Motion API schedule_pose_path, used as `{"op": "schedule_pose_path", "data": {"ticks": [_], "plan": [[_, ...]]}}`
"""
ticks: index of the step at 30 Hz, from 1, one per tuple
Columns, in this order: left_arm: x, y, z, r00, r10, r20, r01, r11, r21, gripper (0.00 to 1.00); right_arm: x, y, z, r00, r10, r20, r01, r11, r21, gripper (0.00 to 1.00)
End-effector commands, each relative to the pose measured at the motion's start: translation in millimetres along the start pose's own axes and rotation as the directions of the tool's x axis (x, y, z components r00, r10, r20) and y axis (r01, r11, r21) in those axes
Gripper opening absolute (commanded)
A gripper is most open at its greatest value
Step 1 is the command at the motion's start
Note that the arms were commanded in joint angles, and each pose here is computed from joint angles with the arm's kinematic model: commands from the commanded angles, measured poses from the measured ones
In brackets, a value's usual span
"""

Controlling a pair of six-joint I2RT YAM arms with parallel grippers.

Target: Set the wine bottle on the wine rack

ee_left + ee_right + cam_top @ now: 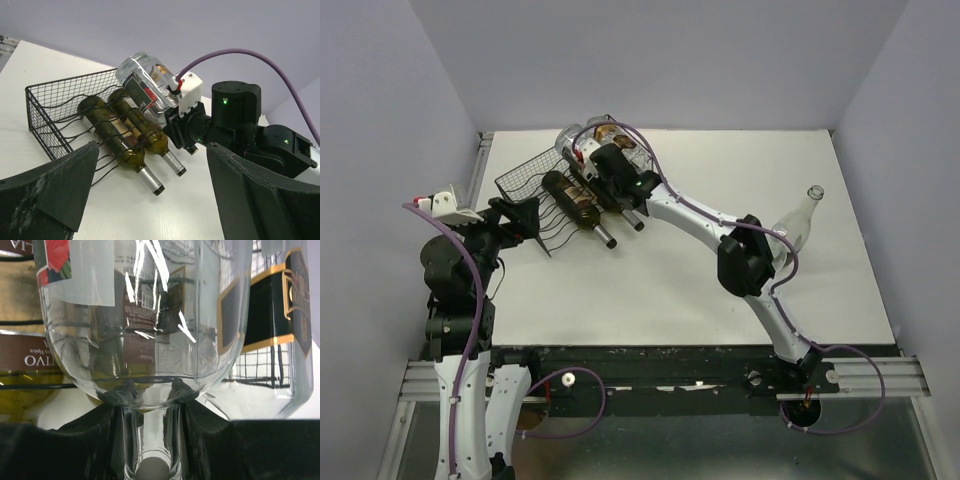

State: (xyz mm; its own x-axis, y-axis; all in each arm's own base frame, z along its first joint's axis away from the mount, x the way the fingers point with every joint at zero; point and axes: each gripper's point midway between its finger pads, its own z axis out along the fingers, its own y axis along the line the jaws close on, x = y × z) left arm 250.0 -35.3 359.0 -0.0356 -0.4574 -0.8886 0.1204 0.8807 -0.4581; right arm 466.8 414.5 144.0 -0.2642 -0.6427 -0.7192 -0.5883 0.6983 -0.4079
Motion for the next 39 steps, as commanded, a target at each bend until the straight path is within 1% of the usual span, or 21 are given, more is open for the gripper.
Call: {"op": "schedule_pose_path", "data": {"ticks": [1,3,4,8,11,13,17,19,21,25,29,33,37,39], "plan": [[-2,12,-2,1.0,0.006,0.008,-0.005,0.998,-0.066,0.99,-91,-28,-20,0.956,0.083,0.281,-0.113,0.989,0.091,0.01],[-4,13,-4,1.0,0.013,0.023,-0.011,0.997,-0.075,0.99,-90,-26,-15,0.959,0.063,0.276,-0.093,0.991,0.096,0.01],[-4,15,-4,0.999,0.015,0.03,-0.012,0.996,-0.085,0.99,-90,-26,-14,0.96,0.06,0.275,-0.091,0.991,0.101,0.03],[-7,15,-5,0.999,0.017,0.047,-0.013,0.997,-0.082,0.99,-86,-28,-8,0.965,0.039,0.261,-0.073,0.99,0.124,0.14],[-5,14,-3,0.999,0.013,0.04,-0.009,0.997,-0.077,0.99,-85,-31,-5,0.966,0.04,0.255,-0.077,0.988,0.137,0.24],[-4,15,-2,0.999,0.007,0.035,-0.004,0.997,-0.08,0.99,-84,-33,-2,0.967,0.045,0.251,-0.082,0.987,0.139,0.35],[-1,16,-2,1.0,0.006,0.028,-0.003,0.997,-0.08,0.99,-78,-30,1,0.971,0.046,0.233,-0.078,0.988,0.131,0.45],[-2,16,-2,1.0,0.006,0.03,-0.003,0.997,-0.08,0.99,-75,-30,1,0.973,0.054,0.223,-0.084,0.988,0.131,0.58],[-2,16,-1,0.999,0.008,0.032,-0.005,0.997,-0.081,0.99,-73,-30,-2,0.974,0.059,0.218,-0.088,0.988,0.128,0.67],[0,17,0,1.0,0.005,0.027,-0.003,0.997,-0.082,0.99,-72,-31,-10,0.972,0.083,0.218,-0.11,0.987,0.117,0.73],[1,18,2,1.0,0.004,0.02,-0.002,0.997,-0.082,0.99,-83,-37,-29,0.964,0.11,0.244,-0.138,0.985,0.104,0.81],[1,18,2,1.0,0.004,0.022,-0.003,0.997,-0.082,0.99,-95,-43,-49,0.951,0.144,0.273,-0.17,0.983,0.074,0.85],[-1,16,1,1.0,0.005,0.025,-0.003,0.997,-0.074,0.99,-110,-49,-81,0.934,0.172,0.312,-0.189,0.982,0.026,0.91],[0,14,1,1.0,0.003,0.02,-0.002,0.998,-0.068,0.99,-117,-55,-106,0.923,0.181,0.34,-0.198,0.98,0.014,0.94]]}}
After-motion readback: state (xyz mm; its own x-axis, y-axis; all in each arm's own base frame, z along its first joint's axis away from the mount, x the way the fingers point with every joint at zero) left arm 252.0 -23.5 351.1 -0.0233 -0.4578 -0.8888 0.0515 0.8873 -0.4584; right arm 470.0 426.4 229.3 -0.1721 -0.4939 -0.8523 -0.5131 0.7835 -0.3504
